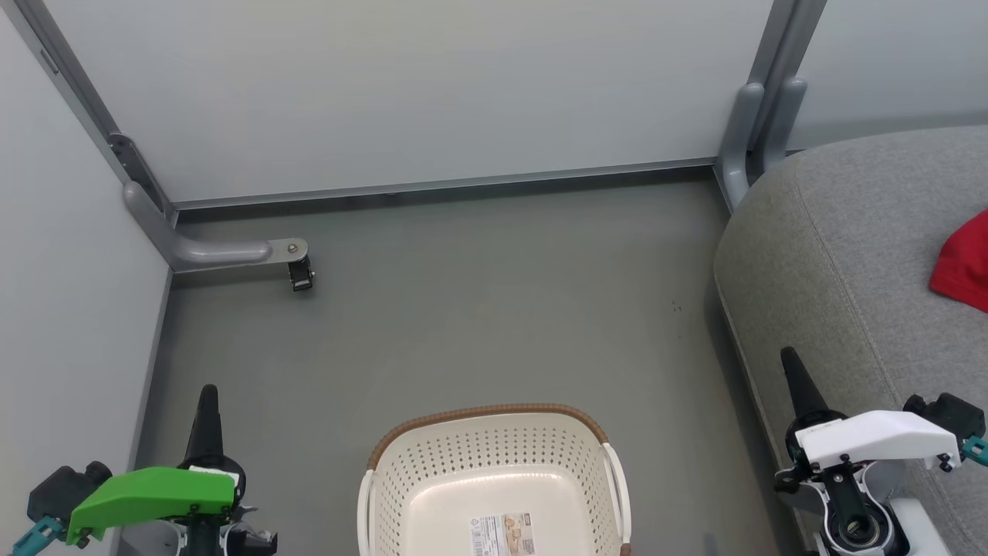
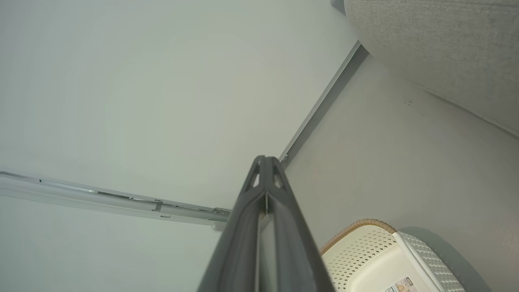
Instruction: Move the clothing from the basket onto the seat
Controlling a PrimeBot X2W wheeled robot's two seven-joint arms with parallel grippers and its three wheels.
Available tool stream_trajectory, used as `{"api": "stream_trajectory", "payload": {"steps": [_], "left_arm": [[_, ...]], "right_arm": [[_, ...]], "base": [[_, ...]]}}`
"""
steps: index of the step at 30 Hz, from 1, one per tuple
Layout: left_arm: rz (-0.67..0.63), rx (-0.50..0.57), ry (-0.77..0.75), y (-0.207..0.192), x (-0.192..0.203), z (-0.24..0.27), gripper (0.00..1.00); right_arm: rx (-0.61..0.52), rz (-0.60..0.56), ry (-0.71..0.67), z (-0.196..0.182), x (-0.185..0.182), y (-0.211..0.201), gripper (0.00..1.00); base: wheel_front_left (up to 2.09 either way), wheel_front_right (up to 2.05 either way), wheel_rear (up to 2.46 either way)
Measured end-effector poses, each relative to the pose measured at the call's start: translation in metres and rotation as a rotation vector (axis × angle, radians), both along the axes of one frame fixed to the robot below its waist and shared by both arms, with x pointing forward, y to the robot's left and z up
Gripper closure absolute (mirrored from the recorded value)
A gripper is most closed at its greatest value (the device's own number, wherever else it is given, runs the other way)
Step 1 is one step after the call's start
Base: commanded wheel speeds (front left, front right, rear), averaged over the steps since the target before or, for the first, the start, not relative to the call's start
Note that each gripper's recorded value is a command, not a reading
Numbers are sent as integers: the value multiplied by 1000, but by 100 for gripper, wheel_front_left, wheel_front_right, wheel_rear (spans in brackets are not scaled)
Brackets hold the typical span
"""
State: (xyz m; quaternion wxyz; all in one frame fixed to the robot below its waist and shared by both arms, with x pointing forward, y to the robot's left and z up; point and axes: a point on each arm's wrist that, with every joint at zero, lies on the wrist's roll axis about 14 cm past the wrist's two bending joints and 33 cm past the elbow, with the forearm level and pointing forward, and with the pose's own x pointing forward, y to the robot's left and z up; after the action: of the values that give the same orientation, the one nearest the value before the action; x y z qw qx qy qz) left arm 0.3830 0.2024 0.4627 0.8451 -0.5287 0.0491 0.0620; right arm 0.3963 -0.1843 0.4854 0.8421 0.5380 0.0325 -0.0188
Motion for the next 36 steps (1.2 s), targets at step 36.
{"api": "stream_trajectory", "payload": {"steps": [36], "left_arm": [[-4,-303,-88,-3,4,25,100]], "right_arm": [[289,-18,-40,14,-3,-10,100]], "base": [[0,0,0]]}}
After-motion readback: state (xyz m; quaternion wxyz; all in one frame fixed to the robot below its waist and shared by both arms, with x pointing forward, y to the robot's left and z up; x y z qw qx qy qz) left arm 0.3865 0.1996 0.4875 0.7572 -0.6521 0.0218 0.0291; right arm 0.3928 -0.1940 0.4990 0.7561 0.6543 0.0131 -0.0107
